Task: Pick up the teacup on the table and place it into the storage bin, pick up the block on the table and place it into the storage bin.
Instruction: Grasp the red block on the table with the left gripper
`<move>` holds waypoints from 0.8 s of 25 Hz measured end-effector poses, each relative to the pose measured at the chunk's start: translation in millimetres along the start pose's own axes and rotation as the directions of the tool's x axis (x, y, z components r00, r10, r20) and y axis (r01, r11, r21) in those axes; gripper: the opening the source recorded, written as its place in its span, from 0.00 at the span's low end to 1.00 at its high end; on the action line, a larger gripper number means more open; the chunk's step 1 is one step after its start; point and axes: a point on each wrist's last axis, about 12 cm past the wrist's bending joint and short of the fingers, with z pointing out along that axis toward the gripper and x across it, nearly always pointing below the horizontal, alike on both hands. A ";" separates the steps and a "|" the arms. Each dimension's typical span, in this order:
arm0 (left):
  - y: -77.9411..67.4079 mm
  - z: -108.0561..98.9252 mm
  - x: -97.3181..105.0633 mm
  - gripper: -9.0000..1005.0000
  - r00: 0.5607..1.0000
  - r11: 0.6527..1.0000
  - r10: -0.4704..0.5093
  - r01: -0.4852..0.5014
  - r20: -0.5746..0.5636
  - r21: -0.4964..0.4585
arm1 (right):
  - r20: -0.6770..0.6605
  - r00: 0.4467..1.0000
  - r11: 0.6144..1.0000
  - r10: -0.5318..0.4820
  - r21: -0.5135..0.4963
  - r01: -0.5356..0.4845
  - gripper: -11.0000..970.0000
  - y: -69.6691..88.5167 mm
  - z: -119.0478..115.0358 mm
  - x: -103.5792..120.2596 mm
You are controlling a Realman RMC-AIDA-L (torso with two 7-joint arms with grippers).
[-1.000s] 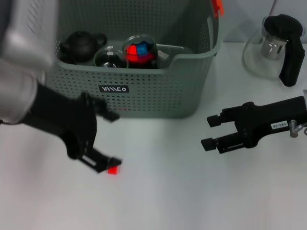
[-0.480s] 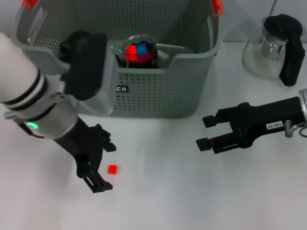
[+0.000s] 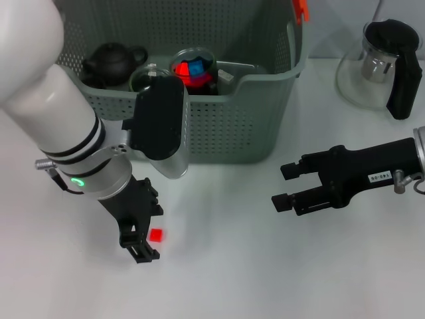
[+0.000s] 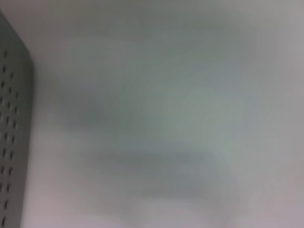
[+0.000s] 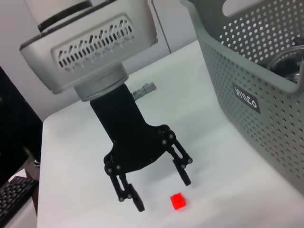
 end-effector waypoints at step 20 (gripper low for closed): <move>4.0 20.0 2.8 0.52 0.999 0.998 -0.048 0.048 -0.014 -0.051 | 0.002 1.000 1.000 0.004 0.009 -0.004 0.86 -1.6 1.5 1.3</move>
